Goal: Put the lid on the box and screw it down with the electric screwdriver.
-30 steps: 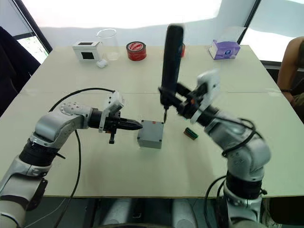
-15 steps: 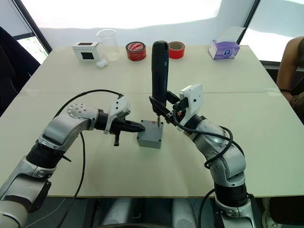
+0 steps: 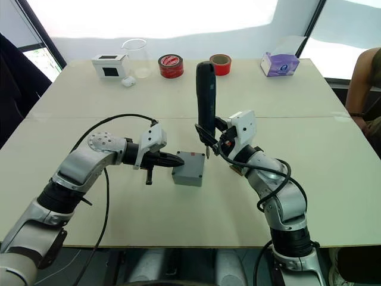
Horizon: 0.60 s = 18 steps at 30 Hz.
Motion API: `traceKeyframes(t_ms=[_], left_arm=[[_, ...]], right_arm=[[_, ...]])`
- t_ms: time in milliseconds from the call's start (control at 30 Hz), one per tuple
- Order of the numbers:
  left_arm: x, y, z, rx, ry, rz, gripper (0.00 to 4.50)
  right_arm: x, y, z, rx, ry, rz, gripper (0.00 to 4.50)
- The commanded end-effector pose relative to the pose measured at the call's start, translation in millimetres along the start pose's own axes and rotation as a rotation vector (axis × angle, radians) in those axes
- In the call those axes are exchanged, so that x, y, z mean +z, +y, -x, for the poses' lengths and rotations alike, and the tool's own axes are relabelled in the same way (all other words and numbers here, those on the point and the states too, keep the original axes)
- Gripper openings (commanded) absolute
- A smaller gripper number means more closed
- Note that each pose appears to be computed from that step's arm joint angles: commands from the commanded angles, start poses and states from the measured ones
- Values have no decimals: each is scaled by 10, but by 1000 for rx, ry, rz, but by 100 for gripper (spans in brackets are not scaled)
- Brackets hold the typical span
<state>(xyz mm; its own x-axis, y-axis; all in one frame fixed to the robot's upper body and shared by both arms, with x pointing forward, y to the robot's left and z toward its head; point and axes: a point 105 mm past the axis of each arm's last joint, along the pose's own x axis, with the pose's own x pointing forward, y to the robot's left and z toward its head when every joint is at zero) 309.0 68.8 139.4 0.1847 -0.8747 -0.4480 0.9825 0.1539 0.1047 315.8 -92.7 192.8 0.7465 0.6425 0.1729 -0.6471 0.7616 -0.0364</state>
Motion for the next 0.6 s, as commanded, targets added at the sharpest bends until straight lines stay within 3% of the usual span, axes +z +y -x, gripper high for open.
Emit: traceKeyframes(t_ms=[33,233,600], left_arm=[[-119,-35,-32,-6,43,19,0],[-124,-28,-40,-4,44,19,0],[-135,-13,-39,4,44,18,0]], right_arm=[[359,44,0,17,-143,-11,180],[544,20,-23,20,-190,-26,180],[467,75,-63,36,-165,-51,180]])
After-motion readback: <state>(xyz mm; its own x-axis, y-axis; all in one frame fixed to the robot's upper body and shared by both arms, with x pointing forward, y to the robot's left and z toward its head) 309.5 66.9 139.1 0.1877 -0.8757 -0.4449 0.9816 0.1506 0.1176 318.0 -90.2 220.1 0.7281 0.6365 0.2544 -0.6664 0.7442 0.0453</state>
